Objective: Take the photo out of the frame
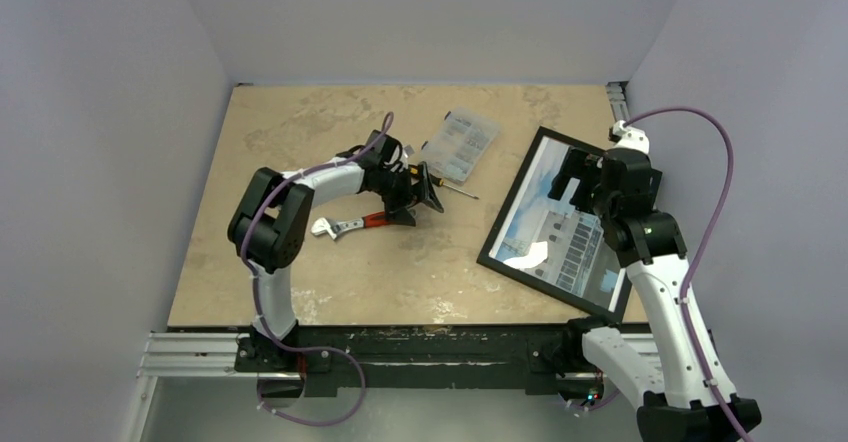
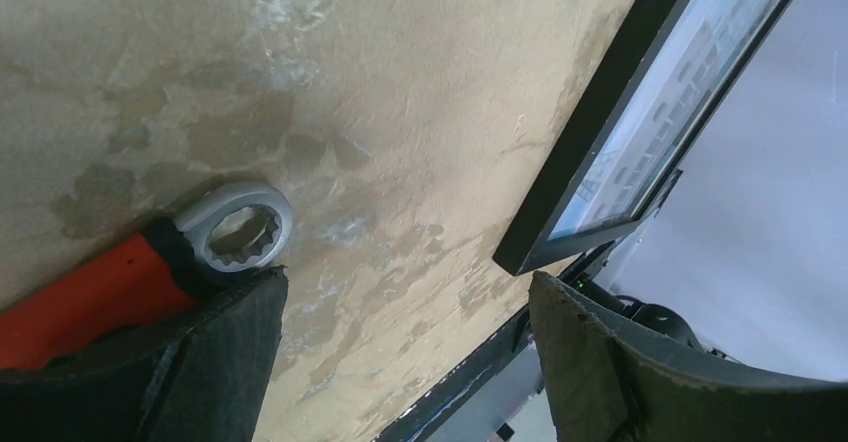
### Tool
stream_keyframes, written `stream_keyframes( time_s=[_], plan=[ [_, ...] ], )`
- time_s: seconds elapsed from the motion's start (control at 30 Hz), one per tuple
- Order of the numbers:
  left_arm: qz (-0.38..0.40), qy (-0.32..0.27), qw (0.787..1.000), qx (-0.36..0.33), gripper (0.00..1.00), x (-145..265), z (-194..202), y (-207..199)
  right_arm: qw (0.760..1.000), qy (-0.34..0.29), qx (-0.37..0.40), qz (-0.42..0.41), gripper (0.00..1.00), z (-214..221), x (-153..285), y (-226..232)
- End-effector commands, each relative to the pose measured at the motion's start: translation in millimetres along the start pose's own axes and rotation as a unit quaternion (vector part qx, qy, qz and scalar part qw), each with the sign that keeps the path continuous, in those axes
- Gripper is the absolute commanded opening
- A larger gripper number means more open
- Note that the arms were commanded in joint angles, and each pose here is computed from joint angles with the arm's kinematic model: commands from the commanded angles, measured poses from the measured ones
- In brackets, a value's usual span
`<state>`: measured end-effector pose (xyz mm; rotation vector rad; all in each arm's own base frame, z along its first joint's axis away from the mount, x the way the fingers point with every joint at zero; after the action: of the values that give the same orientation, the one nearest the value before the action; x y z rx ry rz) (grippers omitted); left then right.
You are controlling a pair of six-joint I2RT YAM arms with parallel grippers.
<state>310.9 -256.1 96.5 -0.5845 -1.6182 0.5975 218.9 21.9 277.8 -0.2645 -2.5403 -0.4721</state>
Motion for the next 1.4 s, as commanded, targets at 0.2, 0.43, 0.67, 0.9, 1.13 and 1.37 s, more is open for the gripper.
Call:
stream_keyframes(
  time_s=[0.2, 0.43, 0.67, 0.9, 1.13, 1.37],
  plan=[
    [-0.073, -0.084, 0.988, 0.105, 0.9, 42, -46, 73, 0.999, 0.014, -0.032, -0.037, 0.98, 5, -17, 14],
    [-0.144, -0.115, 0.971, 0.153, 0.93, 78, -53, 115, 0.979, 0.071, -0.121, -0.146, 0.98, 16, -68, 61],
    [-0.194, -0.183, 0.952, 0.15, 0.97, 134, -64, 122, 0.959, 0.153, -0.17, -0.169, 0.98, 26, -146, 95],
    [-0.161, -0.226, 0.957, 0.08, 0.97, 167, -77, 79, 0.943, 0.187, -0.203, -0.185, 0.98, 36, -213, 122],
    [-0.06, -0.236, 0.968, -0.062, 0.97, 180, -69, -10, 0.938, 0.201, -0.206, -0.194, 0.98, 52, -273, 140],
    [-0.015, -0.258, 0.954, -0.153, 1.0, 203, -41, -67, 0.937, 0.213, -0.172, -0.217, 0.98, 84, -309, 183]
  ],
)
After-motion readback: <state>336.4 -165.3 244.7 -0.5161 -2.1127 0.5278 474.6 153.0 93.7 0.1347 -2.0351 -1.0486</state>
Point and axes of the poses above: each gripper's point midway between its finger pads, its own x axis back along the fingers, its own y axis along the line the jaws close on, z = x × y, the point moved 6 cm from there along x, back along the fingers, and after that the axes turned 6 degrees about -x, right-handed, at the moved point
